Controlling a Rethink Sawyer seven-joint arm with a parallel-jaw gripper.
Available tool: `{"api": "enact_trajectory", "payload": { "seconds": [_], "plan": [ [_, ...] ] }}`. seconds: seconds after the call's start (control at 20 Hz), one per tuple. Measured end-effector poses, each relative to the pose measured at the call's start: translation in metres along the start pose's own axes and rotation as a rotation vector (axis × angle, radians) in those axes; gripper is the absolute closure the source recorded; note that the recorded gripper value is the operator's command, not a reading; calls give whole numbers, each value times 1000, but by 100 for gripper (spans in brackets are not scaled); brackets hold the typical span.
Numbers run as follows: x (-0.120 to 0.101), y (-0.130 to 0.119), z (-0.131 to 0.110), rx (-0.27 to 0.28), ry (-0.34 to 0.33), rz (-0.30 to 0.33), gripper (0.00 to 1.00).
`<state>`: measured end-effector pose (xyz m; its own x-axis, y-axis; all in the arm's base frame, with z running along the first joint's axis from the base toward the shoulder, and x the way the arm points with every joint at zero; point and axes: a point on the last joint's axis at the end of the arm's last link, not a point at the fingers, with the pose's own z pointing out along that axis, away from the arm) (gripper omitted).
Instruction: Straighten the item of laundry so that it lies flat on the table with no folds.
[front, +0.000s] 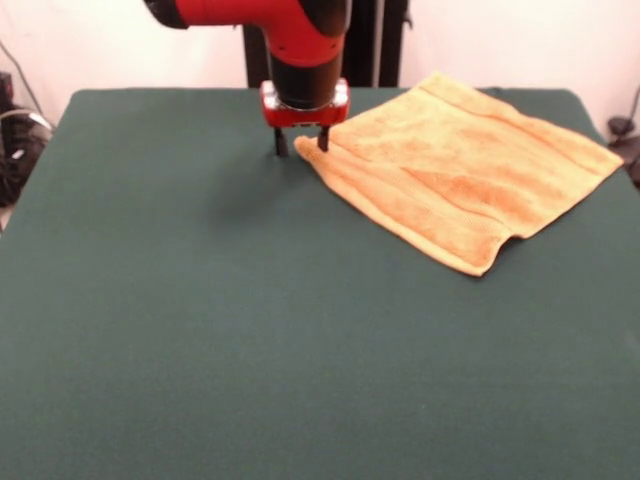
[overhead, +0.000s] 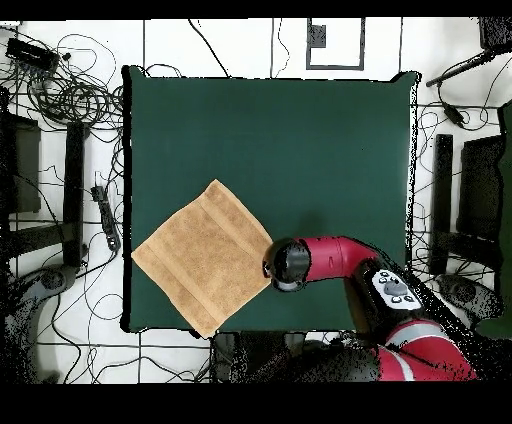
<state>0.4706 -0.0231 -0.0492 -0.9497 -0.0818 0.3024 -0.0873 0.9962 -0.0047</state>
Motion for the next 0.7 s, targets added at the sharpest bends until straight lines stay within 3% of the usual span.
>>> {"api": "enact_trajectory", "payload": {
  "seconds": [0.7],
  "plan": [
    [3, 3, 0, 66, -15, -12, 0]
  ]
}}
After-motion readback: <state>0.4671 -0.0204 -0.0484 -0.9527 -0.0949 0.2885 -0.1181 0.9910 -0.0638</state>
